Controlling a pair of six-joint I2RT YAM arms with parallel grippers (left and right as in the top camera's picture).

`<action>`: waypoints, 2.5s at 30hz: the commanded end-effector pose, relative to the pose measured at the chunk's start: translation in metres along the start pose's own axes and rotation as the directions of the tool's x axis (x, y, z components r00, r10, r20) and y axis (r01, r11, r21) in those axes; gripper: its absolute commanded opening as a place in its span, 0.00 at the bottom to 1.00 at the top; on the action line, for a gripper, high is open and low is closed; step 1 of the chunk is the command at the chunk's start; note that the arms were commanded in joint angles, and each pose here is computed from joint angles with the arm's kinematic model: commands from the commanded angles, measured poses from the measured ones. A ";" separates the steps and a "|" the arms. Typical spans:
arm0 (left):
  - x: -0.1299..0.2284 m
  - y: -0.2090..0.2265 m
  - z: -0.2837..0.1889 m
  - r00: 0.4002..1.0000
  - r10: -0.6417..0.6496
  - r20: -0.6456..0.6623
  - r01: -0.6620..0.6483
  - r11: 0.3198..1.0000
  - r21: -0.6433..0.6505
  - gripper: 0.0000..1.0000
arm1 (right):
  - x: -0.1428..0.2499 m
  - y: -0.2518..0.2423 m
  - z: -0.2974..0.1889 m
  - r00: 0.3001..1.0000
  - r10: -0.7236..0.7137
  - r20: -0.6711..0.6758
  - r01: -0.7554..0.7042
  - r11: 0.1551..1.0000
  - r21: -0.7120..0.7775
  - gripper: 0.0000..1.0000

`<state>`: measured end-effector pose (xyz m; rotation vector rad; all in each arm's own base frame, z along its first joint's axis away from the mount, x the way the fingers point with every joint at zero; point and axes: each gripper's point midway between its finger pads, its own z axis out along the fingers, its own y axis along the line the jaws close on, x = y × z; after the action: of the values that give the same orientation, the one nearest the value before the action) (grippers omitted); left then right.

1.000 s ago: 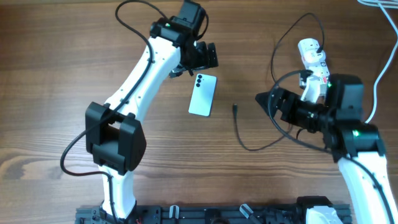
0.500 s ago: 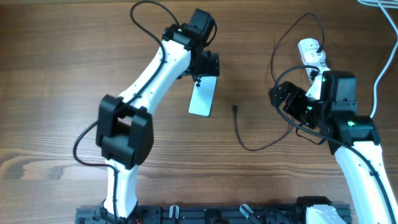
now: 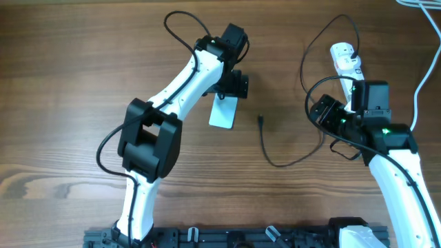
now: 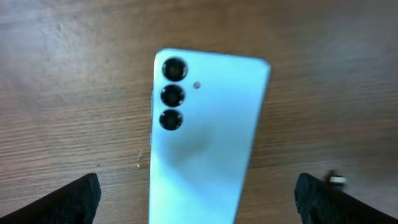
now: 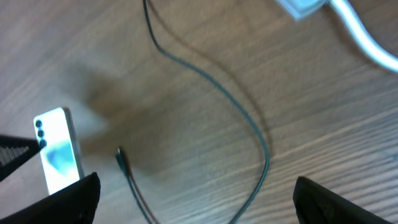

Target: Plug charger to phone and switch on socket

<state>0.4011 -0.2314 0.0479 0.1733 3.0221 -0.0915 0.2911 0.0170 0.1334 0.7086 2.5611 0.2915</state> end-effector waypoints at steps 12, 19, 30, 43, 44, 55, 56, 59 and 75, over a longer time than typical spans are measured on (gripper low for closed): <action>0.034 0.004 0.054 0.994 0.025 -0.111 -0.024 1.000 0.015 1.00 | 0.007 0.021 -0.004 0.998 0.002 -0.060 -0.008 0.995 -0.104 1.00; 0.038 0.001 0.061 0.993 0.030 -0.113 -0.027 0.999 0.026 0.99 | 0.007 0.021 -0.004 0.998 0.002 -0.062 -0.008 0.995 -0.103 1.00; 0.040 -0.004 0.061 0.995 0.052 -0.082 -0.056 0.997 -0.046 0.91 | 0.013 0.029 -0.005 0.995 -0.033 -0.092 0.019 0.988 -0.154 1.00; 0.042 -0.004 0.061 0.998 -0.037 -0.056 0.031 0.994 -0.105 0.88 | 0.024 0.025 0.012 0.985 -0.023 -0.173 0.001 0.992 -0.126 1.00; 0.042 -0.004 0.061 0.998 -0.036 -0.056 0.030 0.994 -0.105 0.87 | 0.025 0.024 0.014 0.982 -0.021 -0.185 -0.002 0.993 -0.122 1.00; 0.042 -0.004 0.061 0.998 -0.037 -0.058 0.031 0.994 -0.106 0.73 | 0.036 0.022 0.029 0.965 -0.012 -0.262 -0.017 0.994 -0.106 1.00; 0.042 -0.004 0.061 0.998 -0.038 -0.058 0.032 0.994 -0.106 0.72 | 0.036 0.022 0.029 0.965 -0.012 -0.262 -0.017 0.994 -0.107 1.00; 0.041 -0.004 0.061 0.998 -0.039 -0.054 0.033 0.994 -0.103 0.68 | 0.037 0.024 0.028 0.963 -0.022 -0.267 -0.010 0.993 -0.121 1.00; 0.031 -0.006 0.037 0.998 -0.061 -0.005 0.060 0.995 -0.076 0.68 | 0.042 0.036 0.025 0.955 -0.054 -0.292 -0.005 0.980 -0.198 1.00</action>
<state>0.3736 -0.2446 0.0000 0.1304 3.0480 -0.0072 0.2815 0.0638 0.0993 0.6608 2.7763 0.6181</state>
